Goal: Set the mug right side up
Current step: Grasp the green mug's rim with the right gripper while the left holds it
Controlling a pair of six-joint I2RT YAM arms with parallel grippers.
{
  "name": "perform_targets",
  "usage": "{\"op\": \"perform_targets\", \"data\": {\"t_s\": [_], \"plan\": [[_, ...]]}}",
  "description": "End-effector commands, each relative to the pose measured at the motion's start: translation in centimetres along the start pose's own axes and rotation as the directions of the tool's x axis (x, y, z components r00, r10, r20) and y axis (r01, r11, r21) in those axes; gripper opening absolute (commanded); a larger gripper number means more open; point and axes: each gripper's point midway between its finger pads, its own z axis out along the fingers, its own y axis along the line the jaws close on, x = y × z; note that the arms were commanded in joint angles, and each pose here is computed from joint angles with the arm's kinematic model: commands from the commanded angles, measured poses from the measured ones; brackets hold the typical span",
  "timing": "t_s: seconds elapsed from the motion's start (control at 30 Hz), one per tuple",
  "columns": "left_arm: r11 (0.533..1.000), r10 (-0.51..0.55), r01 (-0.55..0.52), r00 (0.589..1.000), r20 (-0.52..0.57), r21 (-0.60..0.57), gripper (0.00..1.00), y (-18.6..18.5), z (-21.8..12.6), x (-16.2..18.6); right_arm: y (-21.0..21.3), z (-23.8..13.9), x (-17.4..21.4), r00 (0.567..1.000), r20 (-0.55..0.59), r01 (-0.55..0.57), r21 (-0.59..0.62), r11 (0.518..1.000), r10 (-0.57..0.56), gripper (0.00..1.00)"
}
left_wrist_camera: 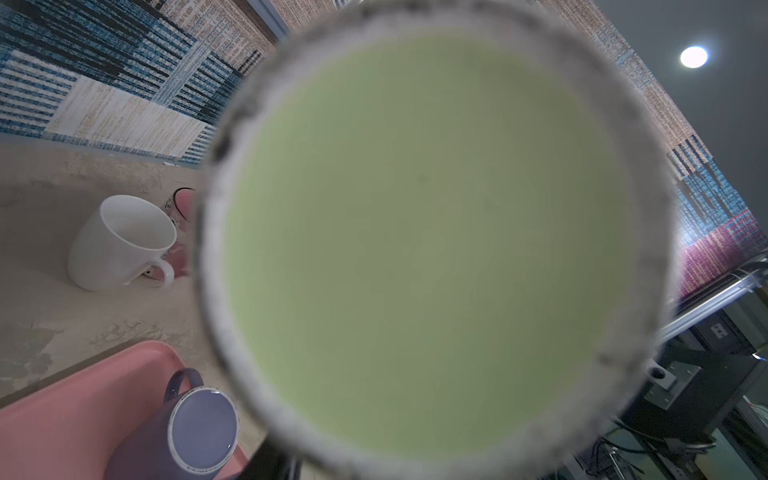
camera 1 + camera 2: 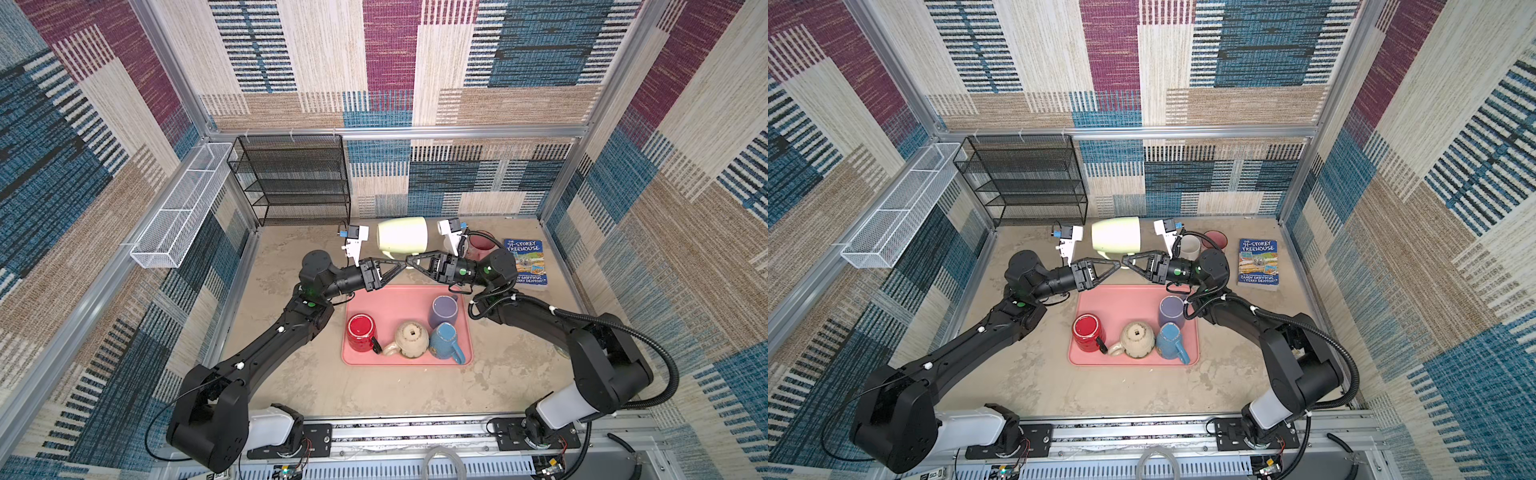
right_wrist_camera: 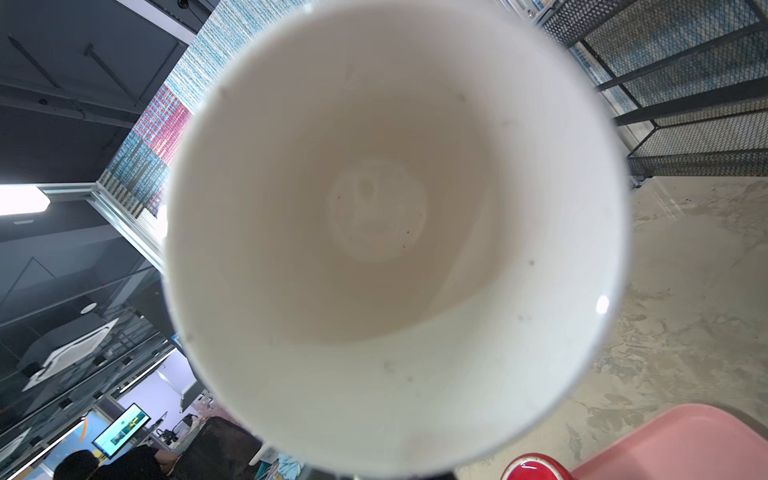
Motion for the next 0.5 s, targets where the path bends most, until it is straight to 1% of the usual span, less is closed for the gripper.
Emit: {"op": "perform_targets", "data": {"t_s": [0.0,0.03,0.13,0.17,0.3,0.4,0.47], "plan": [[0.998,0.038,-0.039,0.999,-0.018,-0.053,0.79,0.1,-0.7,0.2,0.7,-0.3,-0.6,0.996,0.004,0.086,0.031,0.996,-0.086,0.0],[0.996,0.054,-0.055,0.998,-0.015,-0.066,0.89,-0.2,-1.0,0.0,0.3,-0.5,-0.5,0.997,-0.006,0.083,0.059,0.995,-0.083,0.0],[0.989,0.082,-0.084,0.996,-0.02,-0.121,0.95,-0.5,-2.0,-0.1,-0.5,-1.2,-0.2,0.995,-0.037,0.097,0.142,0.985,-0.093,0.0],[0.986,0.089,-0.092,0.996,-0.027,-0.14,0.99,-0.6,-2.3,0.0,-0.8,-1.3,-0.3,0.994,-0.052,0.104,0.181,0.978,-0.096,0.0],[0.967,0.115,-0.126,0.992,-0.058,-0.221,1.0,-0.7,-3.5,0.4,-2.4,-2.1,-0.5,0.988,-0.116,0.139,0.337,0.931,-0.105,0.0],[0.941,0.128,-0.15,0.988,-0.089,-0.304,0.99,-0.2,-4.7,0.9,-4.0,-3.0,-1.1,0.981,-0.161,0.169,0.475,0.863,-0.103,0.0],[0.914,0.128,-0.163,0.985,-0.117,-0.371,1.0,0.5,-5.5,1.3,-5.0,-3.9,-1.4,0.979,-0.177,0.183,0.559,0.809,-0.099,0.0]]}}
